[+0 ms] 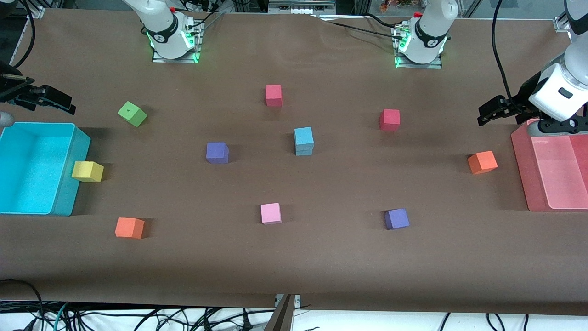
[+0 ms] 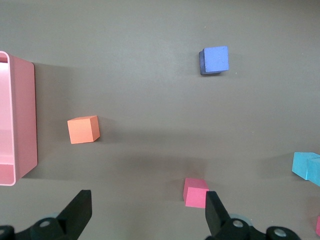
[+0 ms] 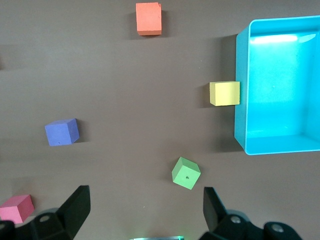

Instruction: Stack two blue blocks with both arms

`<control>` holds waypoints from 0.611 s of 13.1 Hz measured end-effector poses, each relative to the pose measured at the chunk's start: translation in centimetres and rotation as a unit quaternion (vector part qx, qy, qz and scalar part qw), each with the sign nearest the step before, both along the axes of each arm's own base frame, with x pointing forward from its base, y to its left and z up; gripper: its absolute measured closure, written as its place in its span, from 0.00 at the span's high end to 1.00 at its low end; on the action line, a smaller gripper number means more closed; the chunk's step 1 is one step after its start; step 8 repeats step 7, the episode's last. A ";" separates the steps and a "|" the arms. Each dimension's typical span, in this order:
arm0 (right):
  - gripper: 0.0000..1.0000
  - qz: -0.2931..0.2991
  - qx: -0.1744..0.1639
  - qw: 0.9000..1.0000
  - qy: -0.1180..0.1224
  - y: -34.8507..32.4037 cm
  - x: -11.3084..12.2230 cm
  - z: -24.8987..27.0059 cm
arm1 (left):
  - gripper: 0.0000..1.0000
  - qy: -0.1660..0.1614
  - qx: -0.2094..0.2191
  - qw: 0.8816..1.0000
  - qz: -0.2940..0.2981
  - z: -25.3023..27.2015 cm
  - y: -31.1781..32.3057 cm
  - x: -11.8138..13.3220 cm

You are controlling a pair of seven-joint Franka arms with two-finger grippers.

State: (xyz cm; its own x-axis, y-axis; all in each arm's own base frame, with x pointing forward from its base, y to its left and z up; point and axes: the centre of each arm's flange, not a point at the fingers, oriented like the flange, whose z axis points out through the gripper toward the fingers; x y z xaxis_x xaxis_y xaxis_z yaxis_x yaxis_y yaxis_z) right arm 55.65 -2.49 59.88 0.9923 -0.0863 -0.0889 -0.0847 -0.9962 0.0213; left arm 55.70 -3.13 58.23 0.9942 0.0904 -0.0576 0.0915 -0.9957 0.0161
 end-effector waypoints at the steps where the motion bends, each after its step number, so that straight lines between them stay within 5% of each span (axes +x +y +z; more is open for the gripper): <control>1: 1.00 -0.001 0.000 1.000 0.000 -0.1 0.0 0.0 | 1.00 0.000 0.000 1.000 0.000 0.0 0.0 0.0; 8: 1.00 -0.003 0.000 1.000 0.000 -0.3 0.0 0.0 | 1.00 -0.001 0.000 1.000 0.001 0.1 0.1 0.0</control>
